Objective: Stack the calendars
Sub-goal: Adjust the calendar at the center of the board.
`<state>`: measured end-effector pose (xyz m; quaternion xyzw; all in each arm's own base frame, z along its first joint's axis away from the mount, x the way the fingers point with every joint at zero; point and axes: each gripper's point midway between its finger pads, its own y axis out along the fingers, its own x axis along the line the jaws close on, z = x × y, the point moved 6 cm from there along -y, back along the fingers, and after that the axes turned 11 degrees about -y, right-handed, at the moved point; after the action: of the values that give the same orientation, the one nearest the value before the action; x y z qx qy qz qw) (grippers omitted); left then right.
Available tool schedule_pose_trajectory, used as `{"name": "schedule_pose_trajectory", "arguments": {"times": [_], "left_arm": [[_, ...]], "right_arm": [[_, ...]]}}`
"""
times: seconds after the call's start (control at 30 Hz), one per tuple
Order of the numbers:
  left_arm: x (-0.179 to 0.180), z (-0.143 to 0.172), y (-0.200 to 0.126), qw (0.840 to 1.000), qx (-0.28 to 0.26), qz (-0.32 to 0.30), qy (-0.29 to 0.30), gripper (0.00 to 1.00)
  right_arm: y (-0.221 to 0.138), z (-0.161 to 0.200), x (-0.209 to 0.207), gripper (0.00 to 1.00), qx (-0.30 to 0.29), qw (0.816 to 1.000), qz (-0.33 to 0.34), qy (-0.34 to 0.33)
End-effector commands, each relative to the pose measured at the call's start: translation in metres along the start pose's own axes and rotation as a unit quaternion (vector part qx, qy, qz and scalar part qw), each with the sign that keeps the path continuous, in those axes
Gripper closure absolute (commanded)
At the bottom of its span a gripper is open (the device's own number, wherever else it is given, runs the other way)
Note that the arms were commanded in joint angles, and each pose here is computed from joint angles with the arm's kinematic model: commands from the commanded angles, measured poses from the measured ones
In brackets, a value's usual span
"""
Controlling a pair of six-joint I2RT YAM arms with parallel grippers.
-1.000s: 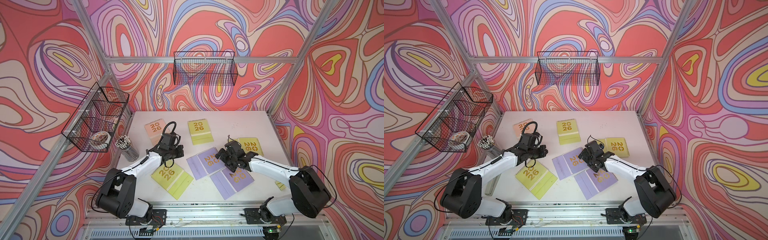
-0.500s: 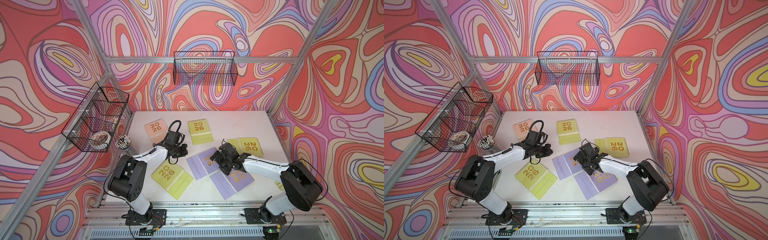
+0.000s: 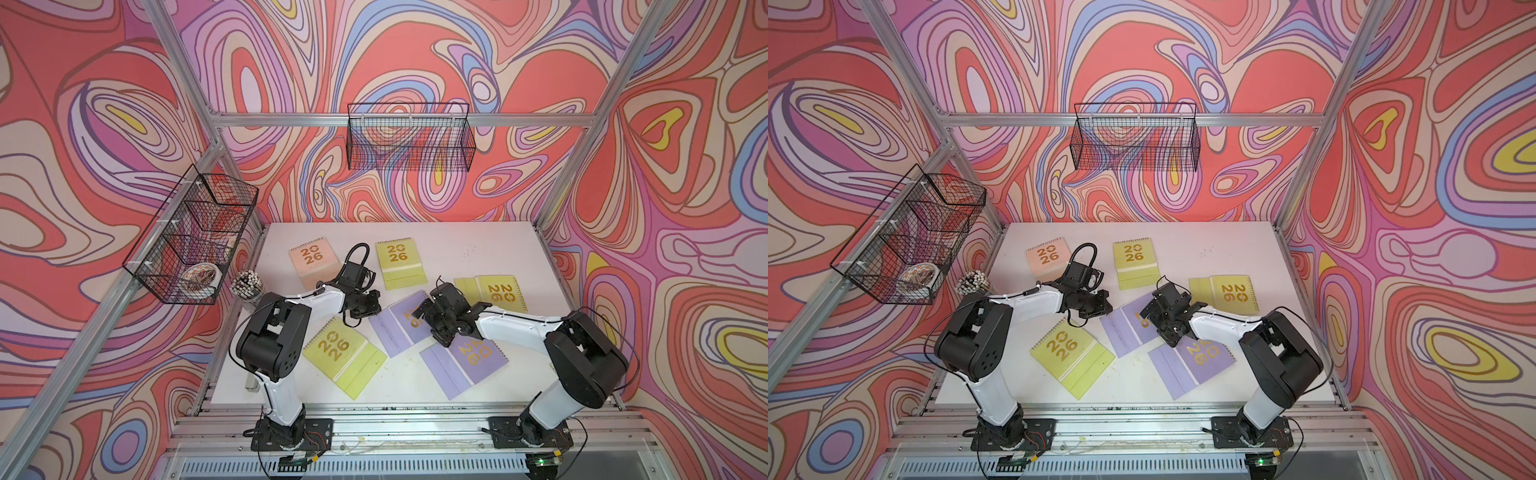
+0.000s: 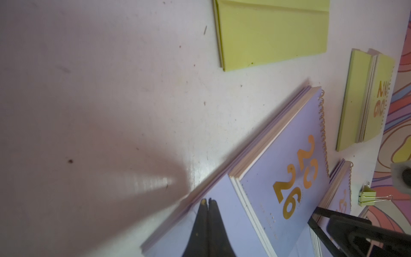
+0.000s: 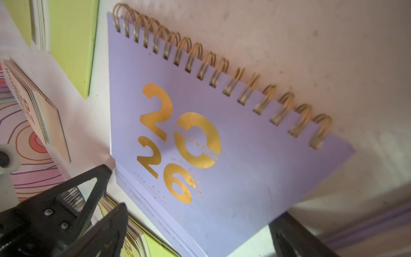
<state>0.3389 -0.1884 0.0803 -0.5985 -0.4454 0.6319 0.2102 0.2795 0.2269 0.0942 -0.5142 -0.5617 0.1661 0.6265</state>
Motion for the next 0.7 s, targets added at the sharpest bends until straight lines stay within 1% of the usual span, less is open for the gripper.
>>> {"name": "schedule_pose_trajectory", "arguments": {"times": [0.0,0.23,0.47,0.67], "left_arm": [[-0.003,-0.001,0.005,1.0,0.019,-0.003,-0.01,1.0],[0.0,-0.001,0.01,0.999,0.036,-0.026,-0.01,1.0],[-0.013,-0.016,-0.004,0.999,-0.004,-0.03,0.016,1.0],[-0.018,-0.03,0.003,0.999,-0.011,-0.04,0.02,1.0]], "right_arm": [[0.008,-0.001,0.005,0.01,0.006,0.999,0.009,-0.035],[0.011,-0.008,0.002,0.01,0.004,0.999,0.023,-0.044],[0.007,-0.01,-0.008,0.02,0.0,0.999,0.033,-0.035],[0.003,-0.013,-0.012,0.02,-0.004,0.999,0.034,-0.032]]}}
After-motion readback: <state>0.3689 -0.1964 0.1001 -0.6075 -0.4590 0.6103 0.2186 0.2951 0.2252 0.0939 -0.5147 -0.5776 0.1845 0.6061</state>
